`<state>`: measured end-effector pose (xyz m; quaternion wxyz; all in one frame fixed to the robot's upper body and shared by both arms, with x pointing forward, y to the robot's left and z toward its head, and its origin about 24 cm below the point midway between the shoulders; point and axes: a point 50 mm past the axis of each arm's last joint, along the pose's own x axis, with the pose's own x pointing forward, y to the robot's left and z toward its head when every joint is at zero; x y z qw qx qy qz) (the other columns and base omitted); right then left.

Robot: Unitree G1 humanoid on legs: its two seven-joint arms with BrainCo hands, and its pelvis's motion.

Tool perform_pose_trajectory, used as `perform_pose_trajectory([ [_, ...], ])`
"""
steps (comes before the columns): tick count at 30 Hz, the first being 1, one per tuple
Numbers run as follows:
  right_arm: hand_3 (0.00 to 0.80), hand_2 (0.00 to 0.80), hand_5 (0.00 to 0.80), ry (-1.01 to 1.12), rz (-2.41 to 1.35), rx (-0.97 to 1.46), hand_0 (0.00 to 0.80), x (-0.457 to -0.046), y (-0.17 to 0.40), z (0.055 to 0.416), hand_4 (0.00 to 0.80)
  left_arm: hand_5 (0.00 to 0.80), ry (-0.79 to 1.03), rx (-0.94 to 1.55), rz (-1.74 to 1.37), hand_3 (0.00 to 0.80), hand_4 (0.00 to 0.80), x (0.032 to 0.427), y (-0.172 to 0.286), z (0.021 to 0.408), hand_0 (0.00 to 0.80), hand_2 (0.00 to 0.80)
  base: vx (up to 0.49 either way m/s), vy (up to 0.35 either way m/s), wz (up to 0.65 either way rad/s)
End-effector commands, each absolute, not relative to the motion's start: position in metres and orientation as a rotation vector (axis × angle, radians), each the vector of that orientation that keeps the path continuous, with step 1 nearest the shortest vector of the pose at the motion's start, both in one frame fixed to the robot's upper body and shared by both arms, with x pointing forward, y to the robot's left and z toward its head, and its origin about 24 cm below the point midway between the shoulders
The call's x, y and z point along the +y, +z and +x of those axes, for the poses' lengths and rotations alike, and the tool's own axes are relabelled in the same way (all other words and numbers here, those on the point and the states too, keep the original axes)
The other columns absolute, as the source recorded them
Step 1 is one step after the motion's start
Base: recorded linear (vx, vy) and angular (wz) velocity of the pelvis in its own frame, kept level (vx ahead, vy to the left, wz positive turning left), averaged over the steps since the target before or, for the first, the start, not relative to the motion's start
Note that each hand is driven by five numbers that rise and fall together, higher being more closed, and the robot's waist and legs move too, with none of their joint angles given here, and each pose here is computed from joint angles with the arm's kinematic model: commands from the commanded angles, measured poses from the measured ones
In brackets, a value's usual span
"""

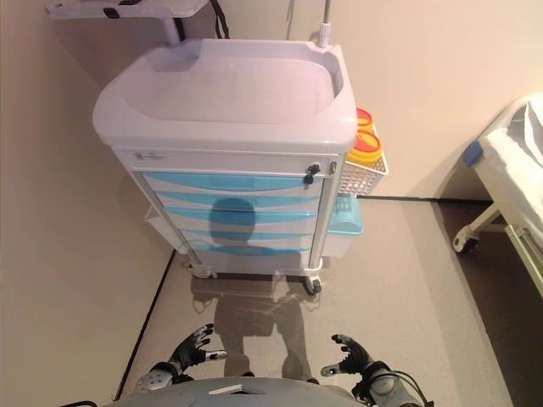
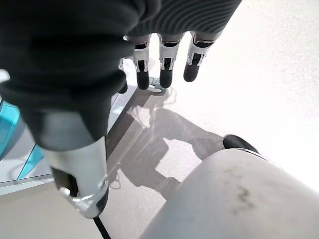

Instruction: Open the drawer and pick up the medicine

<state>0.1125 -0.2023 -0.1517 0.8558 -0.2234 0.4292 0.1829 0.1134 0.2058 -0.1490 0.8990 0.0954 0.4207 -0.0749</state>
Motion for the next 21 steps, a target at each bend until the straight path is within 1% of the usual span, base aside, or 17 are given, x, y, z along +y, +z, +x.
perform_pose_trajectory([
  [1, 0.0, 0.0, 0.0, 0.37, -0.453, 0.81, 0.0, -0.193, -0.144, 0.139, 0.0, 0.0, -0.158, 0.805, 0.185, 0.0, 0.0, 0.201, -0.143, 0.136, 0.0, 0.0, 0.0, 0.0, 0.0],
  [6, 0.0, 0.0, 0.0, 0.363, -0.447, 0.818, 0.0, -0.195, -0.144, 0.138, 0.0, 0.0, -0.112, 0.849, 0.135, 0.0, 0.0, 0.203, -0.146, 0.13, 0.0, 0.0, 0.038, 0.009, 0.01],
  [11, 0.0, 0.0, 0.0, 0.339, -0.428, 0.825, 0.0, -0.195, -0.145, 0.136, 0.0, 0.0, -0.013, 0.909, 0.064, 0.0, 0.0, 0.212, -0.15, 0.124, 0.0, 0.0, 0.093, 0.019, -0.02],
  [13, 0.0, 0.0, 0.0, 0.321, -0.424, 0.82, 0.0, -0.195, -0.145, 0.137, 0.0, 0.0, -0.012, 0.908, 0.034, 0.0, 0.0, 0.214, -0.149, 0.126, 0.0, 0.0, 0.073, 0.041, -0.07],
  [17, 0.0, 0.0, 0.0, 0.271, -0.425, 0.772, 0.0, -0.2, -0.138, 0.15, 0.0, 0.0, 0.054, 0.839, -0.077, 0.0, 0.0, 0.221, -0.141, 0.146, 0.0, 0.0, -0.017, 0.068, -0.15],
  [21, 0.0, 0.0, 0.0, 0.225, -0.428, 0.671, 0.0, -0.202, -0.124, 0.177, 0.0, 0.0, 0.109, 0.68, -0.217, 0.0, 0.0, 0.225, -0.121, 0.186, 0.0, 0.0, -0.142, 0.074, -0.35],
])
